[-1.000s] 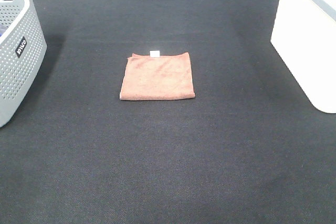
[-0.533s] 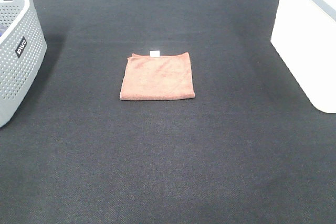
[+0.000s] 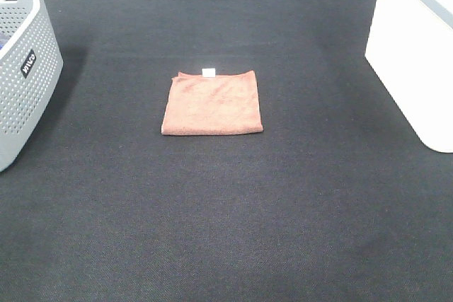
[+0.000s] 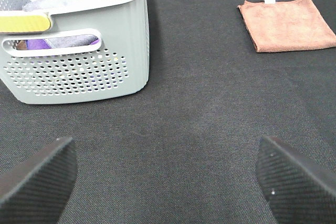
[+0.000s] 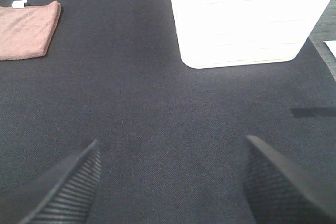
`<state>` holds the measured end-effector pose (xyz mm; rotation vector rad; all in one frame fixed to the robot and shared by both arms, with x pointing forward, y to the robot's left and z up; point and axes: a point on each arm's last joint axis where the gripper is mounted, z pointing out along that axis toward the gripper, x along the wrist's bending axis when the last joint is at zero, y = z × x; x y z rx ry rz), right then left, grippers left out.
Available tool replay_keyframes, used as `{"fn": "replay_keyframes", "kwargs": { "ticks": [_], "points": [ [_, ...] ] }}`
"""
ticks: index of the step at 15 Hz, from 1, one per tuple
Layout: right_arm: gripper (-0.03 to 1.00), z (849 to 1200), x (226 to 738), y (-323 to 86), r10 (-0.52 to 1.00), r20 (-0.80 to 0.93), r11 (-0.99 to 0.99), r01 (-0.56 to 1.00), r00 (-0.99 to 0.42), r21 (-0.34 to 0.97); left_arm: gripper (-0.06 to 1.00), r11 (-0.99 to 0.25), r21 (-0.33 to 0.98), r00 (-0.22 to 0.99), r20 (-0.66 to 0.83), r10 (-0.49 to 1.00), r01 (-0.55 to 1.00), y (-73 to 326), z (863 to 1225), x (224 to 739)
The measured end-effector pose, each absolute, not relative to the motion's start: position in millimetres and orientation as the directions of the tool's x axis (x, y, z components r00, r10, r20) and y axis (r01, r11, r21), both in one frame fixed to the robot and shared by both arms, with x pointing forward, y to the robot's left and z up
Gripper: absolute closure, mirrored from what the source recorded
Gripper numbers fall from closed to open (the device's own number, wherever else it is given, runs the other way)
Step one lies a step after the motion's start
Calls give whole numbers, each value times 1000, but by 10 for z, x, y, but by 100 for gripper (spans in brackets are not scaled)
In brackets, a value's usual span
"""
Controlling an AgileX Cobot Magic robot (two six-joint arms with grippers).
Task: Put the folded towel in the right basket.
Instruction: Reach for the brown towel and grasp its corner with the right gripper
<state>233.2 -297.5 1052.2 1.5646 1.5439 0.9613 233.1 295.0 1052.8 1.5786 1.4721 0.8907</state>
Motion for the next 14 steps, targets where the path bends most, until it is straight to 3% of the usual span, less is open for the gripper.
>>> {"fn": "replay_keyframes", "kwargs": {
  "ticks": [2,5,8,14],
  "points": [
    [27,10546,2371,-2975,1000,19,-18,470,2,883,7,-19,895,81,-19,997,446,2950,10528,2331],
    [27,10851,2693,-2977,1000,22,-20,451,3,892,7,-19,895,81,-19,997,446,2950,10528,2331],
    [27,11102,3096,-2944,998,67,-51,543,-10,838,7,-19,895,81,-19,997,446,2950,10528,2331],
    [27,11473,4276,-2841,986,138,-30,706,-97,708,7,-19,895,81,-19,997,446,2950,10528,2331]
  ]
}}
